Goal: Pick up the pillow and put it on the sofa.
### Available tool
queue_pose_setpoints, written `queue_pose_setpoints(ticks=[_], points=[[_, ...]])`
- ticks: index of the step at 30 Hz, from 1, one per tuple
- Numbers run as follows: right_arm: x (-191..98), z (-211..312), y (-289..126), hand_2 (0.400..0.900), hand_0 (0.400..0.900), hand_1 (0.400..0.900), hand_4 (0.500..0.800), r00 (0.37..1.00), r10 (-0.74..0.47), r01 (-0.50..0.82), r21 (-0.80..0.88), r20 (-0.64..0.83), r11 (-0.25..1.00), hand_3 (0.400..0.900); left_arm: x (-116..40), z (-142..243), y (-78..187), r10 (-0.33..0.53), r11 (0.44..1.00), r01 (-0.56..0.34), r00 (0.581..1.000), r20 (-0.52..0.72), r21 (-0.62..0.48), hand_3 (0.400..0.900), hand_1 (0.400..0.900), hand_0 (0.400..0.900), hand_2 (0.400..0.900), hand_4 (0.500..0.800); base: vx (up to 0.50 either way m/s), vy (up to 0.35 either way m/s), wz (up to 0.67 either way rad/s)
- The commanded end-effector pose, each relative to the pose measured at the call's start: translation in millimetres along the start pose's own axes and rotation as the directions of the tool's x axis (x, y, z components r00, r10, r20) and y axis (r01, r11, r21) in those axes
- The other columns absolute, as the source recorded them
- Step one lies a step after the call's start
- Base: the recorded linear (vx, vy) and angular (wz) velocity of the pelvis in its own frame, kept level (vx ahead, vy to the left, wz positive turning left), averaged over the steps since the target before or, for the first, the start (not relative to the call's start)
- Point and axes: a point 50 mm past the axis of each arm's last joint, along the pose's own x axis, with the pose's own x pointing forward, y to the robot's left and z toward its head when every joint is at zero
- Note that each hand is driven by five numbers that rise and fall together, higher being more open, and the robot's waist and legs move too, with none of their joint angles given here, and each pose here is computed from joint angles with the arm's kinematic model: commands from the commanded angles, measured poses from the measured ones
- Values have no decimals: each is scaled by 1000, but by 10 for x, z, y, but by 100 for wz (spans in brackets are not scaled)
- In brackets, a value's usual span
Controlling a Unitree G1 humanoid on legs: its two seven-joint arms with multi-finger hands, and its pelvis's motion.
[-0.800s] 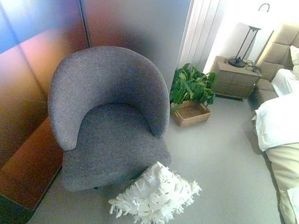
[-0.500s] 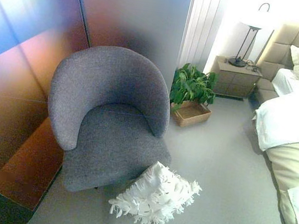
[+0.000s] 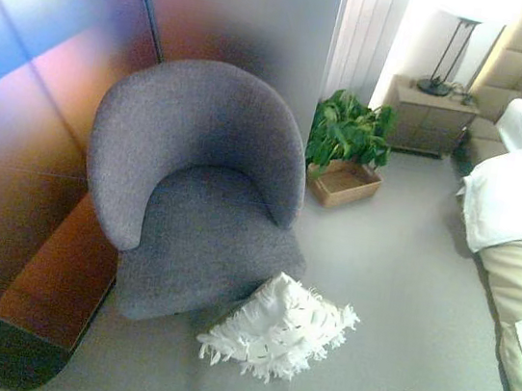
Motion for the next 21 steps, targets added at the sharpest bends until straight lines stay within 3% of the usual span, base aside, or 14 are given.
queue_pose_setpoints(ticks=[1,10,21], points=[[225,420,-595,900,900,900,800,965,-228,225,34,133,974,900,-58,70,194,50,998,-50,999,-9,36,900,900,900,900,800,-133,-70,30],[385,750,-1476,900,900,900,800,903,-377,360,115,207,926,900,-90,341,220,32,999,-36,996,84,38,900,900,900,900,800,-108,-28,21],[336,1081,-2282,900,900,900,800,817,-502,469,182,283,865,900,-132,557,225,-7,1000,8,983,181,-2,900,900,900,900,800,-56,23,4]])
